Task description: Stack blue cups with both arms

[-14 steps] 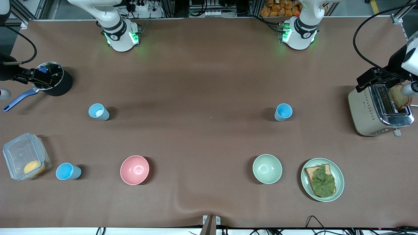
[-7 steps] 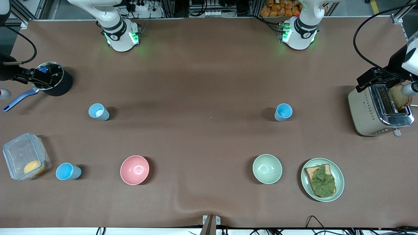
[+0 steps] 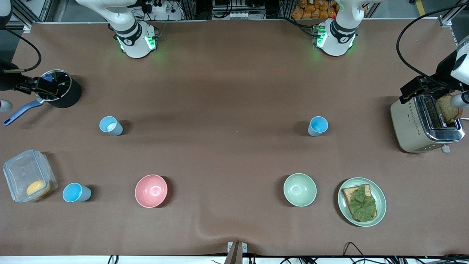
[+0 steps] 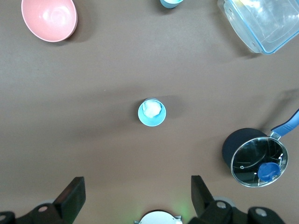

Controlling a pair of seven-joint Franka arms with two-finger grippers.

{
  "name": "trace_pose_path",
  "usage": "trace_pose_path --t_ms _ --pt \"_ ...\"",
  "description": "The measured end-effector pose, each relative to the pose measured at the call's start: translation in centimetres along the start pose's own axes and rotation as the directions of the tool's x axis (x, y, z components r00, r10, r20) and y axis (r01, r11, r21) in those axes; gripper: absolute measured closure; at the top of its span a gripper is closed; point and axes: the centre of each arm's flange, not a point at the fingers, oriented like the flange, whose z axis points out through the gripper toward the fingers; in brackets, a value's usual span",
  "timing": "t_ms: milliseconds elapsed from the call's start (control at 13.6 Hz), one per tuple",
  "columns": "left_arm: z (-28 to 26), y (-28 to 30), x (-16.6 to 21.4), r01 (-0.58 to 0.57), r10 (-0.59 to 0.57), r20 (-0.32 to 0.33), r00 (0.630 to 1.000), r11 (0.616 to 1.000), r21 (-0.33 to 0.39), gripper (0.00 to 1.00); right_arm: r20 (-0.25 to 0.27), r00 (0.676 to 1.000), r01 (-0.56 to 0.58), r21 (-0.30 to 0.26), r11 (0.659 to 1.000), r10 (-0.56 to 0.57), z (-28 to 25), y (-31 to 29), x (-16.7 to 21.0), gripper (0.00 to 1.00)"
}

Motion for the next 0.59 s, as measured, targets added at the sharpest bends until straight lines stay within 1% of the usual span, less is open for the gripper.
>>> trace_pose_path --t_ms 369,590 --pt "-0.01 0.00 0.00 0.000 0.000 0.000 1.000 1.000 0.000 0.00 0.003 1.000 0.000 0.000 1.000 0.000 0.03 0.01 -0.03 0.00" --pt "-0.02 0.00 0.00 0.000 0.000 0.000 1.000 1.000 0.000 0.00 0.033 0.999 -0.008 -0.003 1.000 0.008 0.52 0.38 -0.07 0.00"
